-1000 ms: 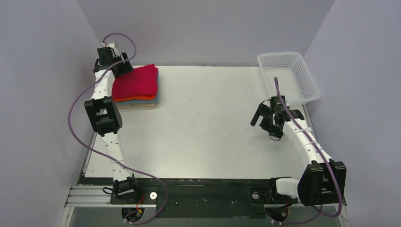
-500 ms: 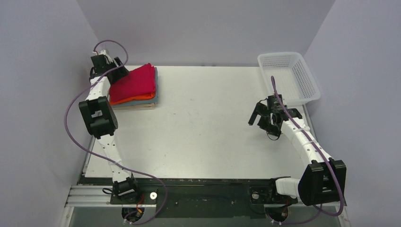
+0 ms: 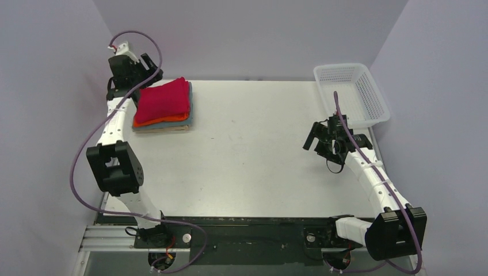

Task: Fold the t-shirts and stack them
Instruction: Put the neatly folded tshirt into the corner of the board with the left arm

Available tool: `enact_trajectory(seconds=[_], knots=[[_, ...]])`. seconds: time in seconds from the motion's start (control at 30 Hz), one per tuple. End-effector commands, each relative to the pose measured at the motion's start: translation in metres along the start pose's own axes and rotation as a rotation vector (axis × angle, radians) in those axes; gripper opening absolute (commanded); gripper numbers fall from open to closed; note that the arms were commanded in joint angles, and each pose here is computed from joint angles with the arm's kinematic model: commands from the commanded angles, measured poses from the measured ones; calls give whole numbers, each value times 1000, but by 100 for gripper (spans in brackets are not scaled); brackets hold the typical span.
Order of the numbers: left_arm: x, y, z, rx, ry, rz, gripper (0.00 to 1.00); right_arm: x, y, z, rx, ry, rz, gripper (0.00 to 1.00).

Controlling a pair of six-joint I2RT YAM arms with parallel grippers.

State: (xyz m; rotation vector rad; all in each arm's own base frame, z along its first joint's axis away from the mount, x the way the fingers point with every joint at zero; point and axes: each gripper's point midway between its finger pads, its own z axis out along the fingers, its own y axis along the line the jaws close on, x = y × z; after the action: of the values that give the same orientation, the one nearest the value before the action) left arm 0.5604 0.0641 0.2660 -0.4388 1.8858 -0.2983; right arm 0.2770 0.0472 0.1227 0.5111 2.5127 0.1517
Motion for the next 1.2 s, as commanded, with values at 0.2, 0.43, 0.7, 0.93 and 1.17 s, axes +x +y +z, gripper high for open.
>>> enact_trajectory(seconds=[0.2,0.43,0.7,0.93,1.17], knots=[[77,-78,-19,219,54,36,83,1,-2,-20,-14,-41,-16,98],[146,-65,-2,229,221,-11,83,7,-9,-24,3,-36,-34,98],[199,-62,-7,233,308,-45,82,9,-11,-22,7,-28,-38,98],[143,-91,-38,260,204,-16,82,2,-12,-31,10,-69,-35,99],[78,-69,-147,-58,73,-108,87,-13,-11,-55,-11,-171,7,100]])
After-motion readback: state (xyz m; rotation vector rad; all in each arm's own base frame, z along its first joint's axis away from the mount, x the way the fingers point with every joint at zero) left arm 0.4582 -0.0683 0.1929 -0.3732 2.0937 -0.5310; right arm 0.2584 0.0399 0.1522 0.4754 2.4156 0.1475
